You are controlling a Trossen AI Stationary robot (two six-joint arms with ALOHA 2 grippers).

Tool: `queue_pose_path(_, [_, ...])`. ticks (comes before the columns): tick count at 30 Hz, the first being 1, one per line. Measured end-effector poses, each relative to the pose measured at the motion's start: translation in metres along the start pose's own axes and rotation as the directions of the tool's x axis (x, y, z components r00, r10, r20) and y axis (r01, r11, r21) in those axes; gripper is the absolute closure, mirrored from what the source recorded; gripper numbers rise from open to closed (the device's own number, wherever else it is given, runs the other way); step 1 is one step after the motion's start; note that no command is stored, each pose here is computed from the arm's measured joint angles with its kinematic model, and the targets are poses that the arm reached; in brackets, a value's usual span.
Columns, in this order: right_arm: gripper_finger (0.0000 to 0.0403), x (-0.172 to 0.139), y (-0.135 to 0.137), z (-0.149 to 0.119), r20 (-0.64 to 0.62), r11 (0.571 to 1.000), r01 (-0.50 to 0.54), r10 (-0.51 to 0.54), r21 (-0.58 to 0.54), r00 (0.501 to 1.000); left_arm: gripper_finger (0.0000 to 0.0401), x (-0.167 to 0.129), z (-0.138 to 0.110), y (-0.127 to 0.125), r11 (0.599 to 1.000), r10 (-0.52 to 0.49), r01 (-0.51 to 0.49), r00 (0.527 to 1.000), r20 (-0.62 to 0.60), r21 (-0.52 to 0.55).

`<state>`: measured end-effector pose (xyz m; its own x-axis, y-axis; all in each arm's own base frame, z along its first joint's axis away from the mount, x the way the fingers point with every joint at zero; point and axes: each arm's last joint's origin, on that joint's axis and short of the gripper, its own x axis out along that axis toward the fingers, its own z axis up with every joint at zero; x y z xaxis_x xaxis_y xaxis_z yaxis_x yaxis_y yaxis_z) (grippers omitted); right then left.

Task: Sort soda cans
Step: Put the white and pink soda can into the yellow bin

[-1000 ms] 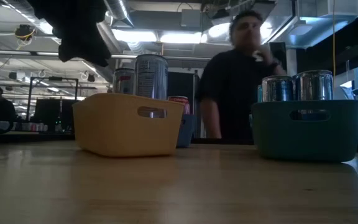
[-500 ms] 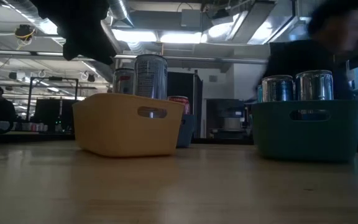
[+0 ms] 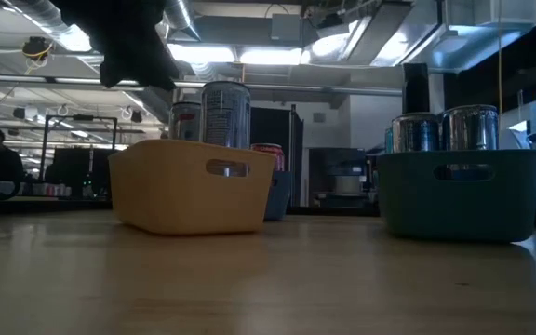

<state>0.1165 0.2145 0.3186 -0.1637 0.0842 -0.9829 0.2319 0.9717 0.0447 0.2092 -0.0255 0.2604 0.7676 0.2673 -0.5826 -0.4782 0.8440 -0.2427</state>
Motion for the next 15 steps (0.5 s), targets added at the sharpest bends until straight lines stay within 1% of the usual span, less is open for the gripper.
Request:
queue_pose_path(4, [0.0022, 0.002, 0.014, -0.013, 0.011, 0.995, -0.096, 0.096, -0.032, 0.995, 0.0278, 0.0, 0.0, 0.0, 1.0, 0.0, 0.0, 1.0, 0.001, 0.007])
queue_pose_path(8, [0.0022, 0.002, 0.026, -0.019, 0.026, 0.975, -0.196, 0.2, -0.105, 0.979, 0.0278, 0.0, 0.0, 0.0, 1.0, 0.0, 0.0, 1.0, 0.0, 0.01])
queue_pose_path(11, [0.0022, 0.004, 0.027, -0.024, 0.055, 0.974, -0.183, 0.192, -0.135, 0.98, 0.0278, 0.0, 0.0, 0.0, 1.0, 0.0, 0.0, 1.0, 0.0, 0.019])
queue_pose_path(13, [0.0022, 0.005, 0.026, -0.027, 0.069, 0.982, -0.158, 0.165, -0.105, 0.984, 0.0278, 0.0, 0.0, 0.0, 1.0, 0.0, 0.0, 1.0, 0.0, 0.019])
queue_pose_path(15, [0.0022, 0.006, 0.023, -0.029, 0.083, 0.99, -0.132, 0.135, -0.048, 0.987, 0.0278, 0.0, 0.0, 0.0, 1.0, 0.0, 0.0, 1.0, 0.0, 0.019])
